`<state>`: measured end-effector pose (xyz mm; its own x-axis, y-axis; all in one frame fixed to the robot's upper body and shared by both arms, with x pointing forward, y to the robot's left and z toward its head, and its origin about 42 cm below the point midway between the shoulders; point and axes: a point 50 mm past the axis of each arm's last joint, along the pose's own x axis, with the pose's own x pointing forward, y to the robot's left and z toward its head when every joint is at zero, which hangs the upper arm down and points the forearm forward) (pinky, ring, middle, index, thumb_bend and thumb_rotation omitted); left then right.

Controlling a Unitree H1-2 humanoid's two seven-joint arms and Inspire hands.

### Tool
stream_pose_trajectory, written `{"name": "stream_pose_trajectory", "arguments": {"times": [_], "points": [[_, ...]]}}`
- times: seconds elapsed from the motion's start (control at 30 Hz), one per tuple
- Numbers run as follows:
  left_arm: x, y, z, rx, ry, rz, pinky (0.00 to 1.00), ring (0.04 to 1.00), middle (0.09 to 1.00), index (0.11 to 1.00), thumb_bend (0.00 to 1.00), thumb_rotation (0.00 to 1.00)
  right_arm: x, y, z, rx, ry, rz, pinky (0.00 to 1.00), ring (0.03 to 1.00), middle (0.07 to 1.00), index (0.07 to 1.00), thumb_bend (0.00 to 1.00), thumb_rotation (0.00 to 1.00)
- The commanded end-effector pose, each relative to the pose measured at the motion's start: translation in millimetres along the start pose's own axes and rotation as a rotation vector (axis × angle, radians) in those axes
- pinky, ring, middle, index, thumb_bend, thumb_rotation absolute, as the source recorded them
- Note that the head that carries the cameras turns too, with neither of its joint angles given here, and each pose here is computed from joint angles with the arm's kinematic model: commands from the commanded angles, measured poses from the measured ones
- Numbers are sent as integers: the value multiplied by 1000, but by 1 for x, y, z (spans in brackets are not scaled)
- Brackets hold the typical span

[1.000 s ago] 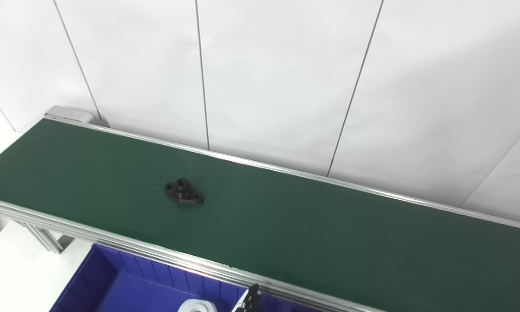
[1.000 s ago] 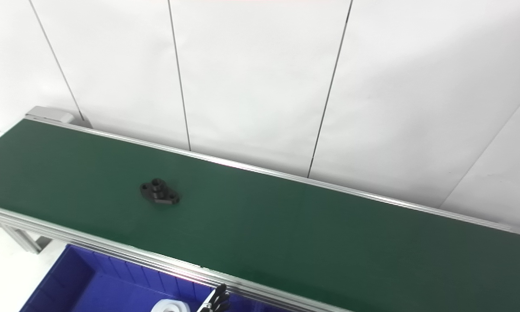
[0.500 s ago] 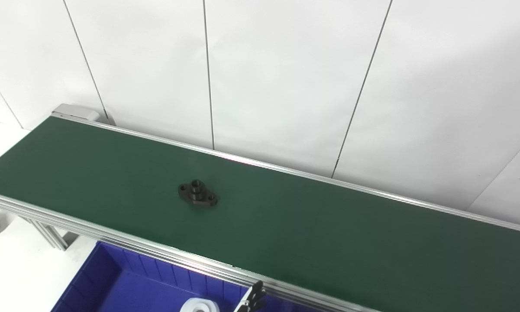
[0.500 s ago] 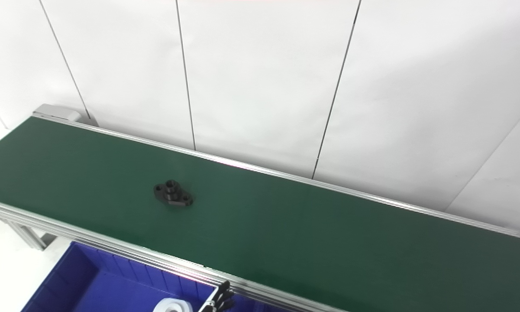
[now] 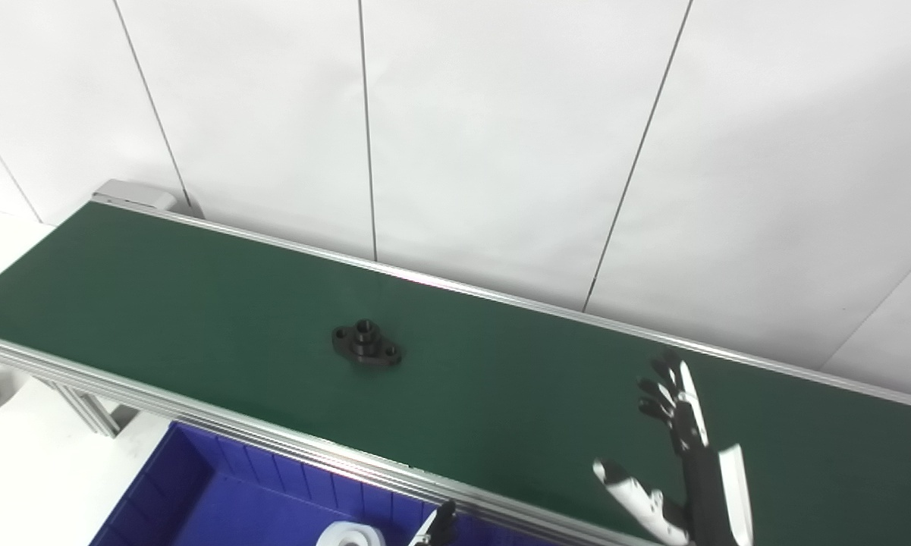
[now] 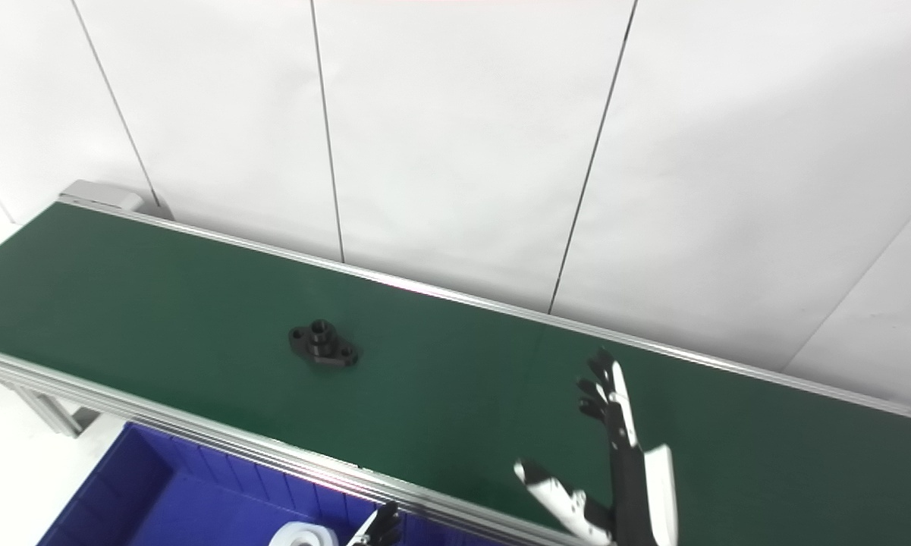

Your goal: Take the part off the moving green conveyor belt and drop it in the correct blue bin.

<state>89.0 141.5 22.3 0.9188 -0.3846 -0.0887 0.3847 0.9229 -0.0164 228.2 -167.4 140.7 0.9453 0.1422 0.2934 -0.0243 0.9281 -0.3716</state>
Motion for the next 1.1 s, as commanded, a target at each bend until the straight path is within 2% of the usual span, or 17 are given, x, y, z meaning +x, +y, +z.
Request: {"name": "stream_pose_trajectory", "arguments": {"times": [0.0,0.07,0.2,0.27,0.37,0.47,0.53,0.57,0.6,0.67,0.7,0.8,0.97,1.07], "points": [[2,1,8,5,-20,-25,862,973,998,1000,869,746,25,2,14,-24,-50,10,788,852,926,945,840,704],[0,1,8,15,16,-41,859,982,999,1000,888,760,41,6,19,-64,-64,36,758,847,928,946,863,714],[-4,2,10,23,45,-34,868,988,992,1000,864,759,65,15,24,-81,-66,75,755,852,931,951,911,662],[-5,3,11,31,24,-35,857,979,986,1000,852,745,82,22,26,-112,-65,104,728,852,936,954,924,650],[-5,4,11,38,9,-51,814,955,983,1000,863,732,106,33,23,-197,-48,143,711,861,943,954,955,689],[-4,3,11,27,-1,-52,797,953,983,1000,876,722,126,43,20,-285,-34,176,672,839,935,951,987,743],[-4,1,10,20,-9,-53,764,952,983,1000,883,723,140,51,19,-328,-14,196,648,808,912,944,999,729],[-4,1,10,18,-12,-53,767,951,980,1000,884,725,143,53,20,-339,-8,200,635,789,895,937,1000,713],[-4,-1,10,12,-16,-56,835,973,985,1000,879,724,150,59,21,-363,-1,216,632,777,880,927,999,700],[-3,-3,10,-1,-20,-59,878,986,989,1000,875,723,162,69,24,-412,4,249,633,773,874,921,997,694],[-3,-4,10,-7,-20,-60,950,995,996,1000,875,715,167,72,25,-434,5,263,640,778,869,913,1000,689],[-1,-10,11,-18,-29,-64,998,1000,1000,1000,884,709,182,83,28,-502,0,298,646,783,856,899,1000,682],[1,-20,14,-11,-40,-69,971,1000,997,1000,878,707,199,95,28,-518,35,342,634,773,852,899,1000,702],[1,-24,17,2,-46,-71,920,1000,1000,1000,863,719,205,102,24,-526,69,373,579,744,853,903,1000,713]]}}
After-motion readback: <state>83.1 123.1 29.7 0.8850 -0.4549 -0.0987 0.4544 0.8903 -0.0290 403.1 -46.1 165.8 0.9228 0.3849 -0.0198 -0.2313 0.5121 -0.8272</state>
